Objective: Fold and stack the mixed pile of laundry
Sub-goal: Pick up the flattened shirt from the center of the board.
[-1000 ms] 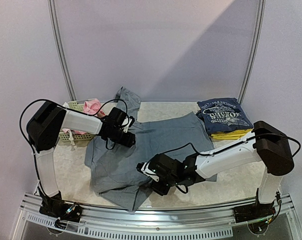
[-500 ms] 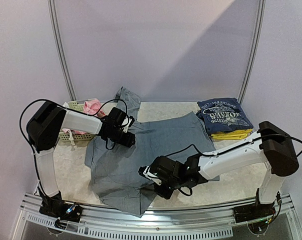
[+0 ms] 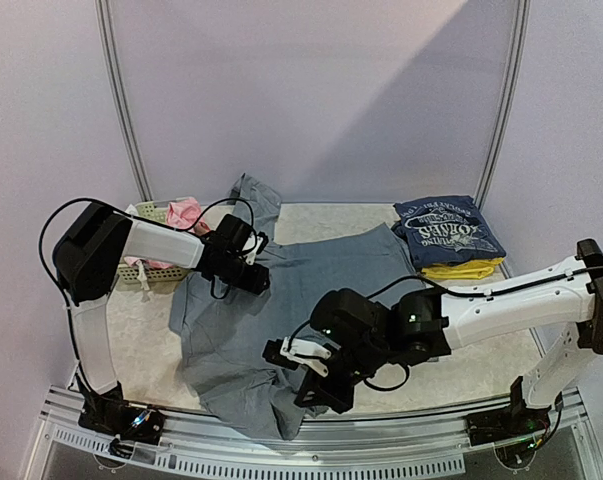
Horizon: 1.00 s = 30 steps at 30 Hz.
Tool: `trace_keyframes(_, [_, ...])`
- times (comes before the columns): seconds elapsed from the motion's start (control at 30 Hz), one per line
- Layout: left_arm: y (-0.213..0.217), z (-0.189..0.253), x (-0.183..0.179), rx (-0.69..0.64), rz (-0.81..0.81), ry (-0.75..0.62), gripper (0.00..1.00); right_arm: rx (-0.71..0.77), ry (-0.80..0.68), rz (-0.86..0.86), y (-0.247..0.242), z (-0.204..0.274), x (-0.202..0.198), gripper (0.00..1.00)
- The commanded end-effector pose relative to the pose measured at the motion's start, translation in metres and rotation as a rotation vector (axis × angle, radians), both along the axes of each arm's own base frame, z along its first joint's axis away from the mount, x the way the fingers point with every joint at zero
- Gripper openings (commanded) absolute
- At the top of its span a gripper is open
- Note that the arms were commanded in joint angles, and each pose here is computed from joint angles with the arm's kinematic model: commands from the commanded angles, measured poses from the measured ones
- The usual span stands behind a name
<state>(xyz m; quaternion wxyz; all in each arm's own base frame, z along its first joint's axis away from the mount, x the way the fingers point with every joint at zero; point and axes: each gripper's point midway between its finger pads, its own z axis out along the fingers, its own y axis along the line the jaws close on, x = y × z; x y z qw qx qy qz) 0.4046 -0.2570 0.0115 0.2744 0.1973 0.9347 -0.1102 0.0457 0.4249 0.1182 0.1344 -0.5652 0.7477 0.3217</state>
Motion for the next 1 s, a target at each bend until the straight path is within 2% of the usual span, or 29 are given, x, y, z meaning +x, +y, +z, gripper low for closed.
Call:
trace_keyframes(0.0, [0.020,-0.036,-0.015,0.065,0.018,0.114,0.59,0.150,0.088,0.129,0.012,0.059,-0.028,0.00])
trace_keyframes(0.2, [0.022,-0.037,-0.018,0.064,0.020,0.110,0.59,0.189,-0.003,0.033,0.018,0.085,-0.006,0.00])
trace_keyframes(0.43, [0.020,-0.034,-0.017,0.048,0.017,0.108,0.59,0.332,-0.049,0.006,0.044,0.150,0.005,0.00])
trace_keyframes(0.53, [0.021,-0.034,-0.019,0.048,0.018,0.110,0.60,0.357,-0.114,-0.136,0.057,0.168,0.040,0.00])
trace_keyframes(0.63, [0.021,-0.025,-0.021,0.031,0.014,0.094,0.61,0.363,-0.117,-0.369,0.058,0.170,0.095,0.00])
trace_keyframes(0.77, [0.022,-0.001,-0.025,-0.006,0.017,0.045,0.70,0.344,-0.132,-0.619,0.040,0.157,0.152,0.00])
trace_keyframes(0.93, [0.030,0.043,-0.027,-0.045,0.045,-0.053,0.84,0.329,-0.109,-0.774,0.022,0.143,0.181,0.00])
trace_keyframes(0.97, [0.030,0.058,-0.027,-0.059,0.047,-0.083,0.90,0.326,-0.104,-0.798,0.019,0.141,0.185,0.00])
